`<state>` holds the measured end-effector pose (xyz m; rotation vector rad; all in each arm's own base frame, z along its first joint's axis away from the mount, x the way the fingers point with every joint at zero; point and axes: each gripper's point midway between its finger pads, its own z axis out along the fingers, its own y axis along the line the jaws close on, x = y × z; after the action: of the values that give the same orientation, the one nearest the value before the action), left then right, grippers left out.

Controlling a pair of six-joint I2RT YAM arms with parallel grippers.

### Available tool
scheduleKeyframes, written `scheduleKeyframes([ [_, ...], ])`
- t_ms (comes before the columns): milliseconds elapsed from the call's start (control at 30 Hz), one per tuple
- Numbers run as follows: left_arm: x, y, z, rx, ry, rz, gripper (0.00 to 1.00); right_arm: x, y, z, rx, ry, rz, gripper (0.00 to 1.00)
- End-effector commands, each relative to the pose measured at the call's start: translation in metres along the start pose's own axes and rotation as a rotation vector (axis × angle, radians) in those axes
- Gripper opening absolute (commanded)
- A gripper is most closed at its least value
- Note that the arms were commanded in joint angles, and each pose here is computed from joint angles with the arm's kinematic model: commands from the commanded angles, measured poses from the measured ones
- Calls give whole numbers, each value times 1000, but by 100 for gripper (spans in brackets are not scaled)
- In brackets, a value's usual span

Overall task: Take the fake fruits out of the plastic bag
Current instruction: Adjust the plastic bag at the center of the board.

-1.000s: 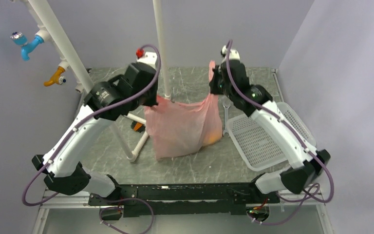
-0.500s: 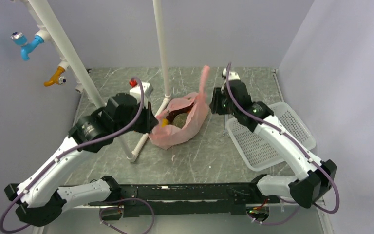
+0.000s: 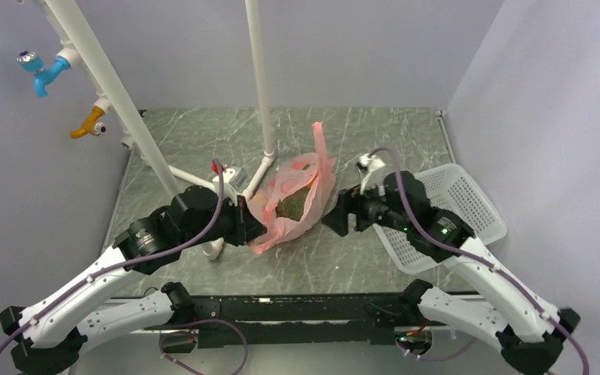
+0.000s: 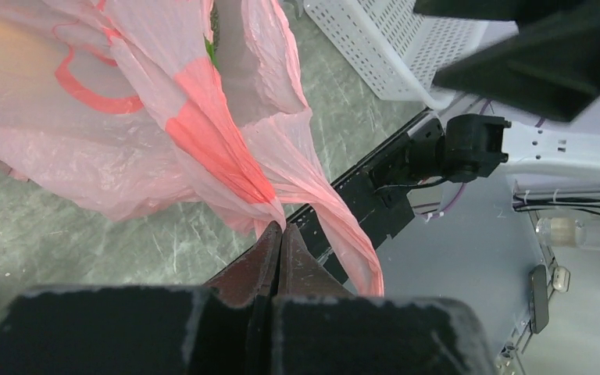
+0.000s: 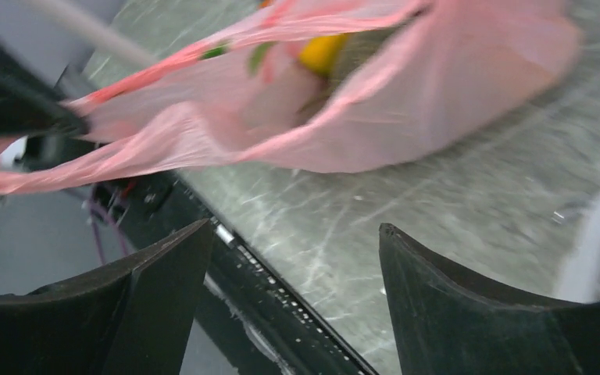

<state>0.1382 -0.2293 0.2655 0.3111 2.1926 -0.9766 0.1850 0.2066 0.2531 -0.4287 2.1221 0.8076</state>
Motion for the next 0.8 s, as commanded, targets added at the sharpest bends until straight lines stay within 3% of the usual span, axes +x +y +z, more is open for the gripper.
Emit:
scheduleKeyframes([
  [0,-14,-21,3,51,-34,-11,0,0,60,30,-183,10,-105,82],
  [67,-12,-22,6,51,-26,-14,0,-8,49,46,-35,5,-20,83],
  [167,-9,-24,7,50,-27,-19,0,-13,6,58,246,-34,188,92],
  [367,1,-23,10,43,-5,-29,0,-17,-7,79,287,-142,333,94],
  [633,5,-23,11,35,17,-24,0,2,-12,109,242,-101,290,80],
  [767,8,-22,9,38,19,-28,0,32,-31,114,274,-74,283,63],
])
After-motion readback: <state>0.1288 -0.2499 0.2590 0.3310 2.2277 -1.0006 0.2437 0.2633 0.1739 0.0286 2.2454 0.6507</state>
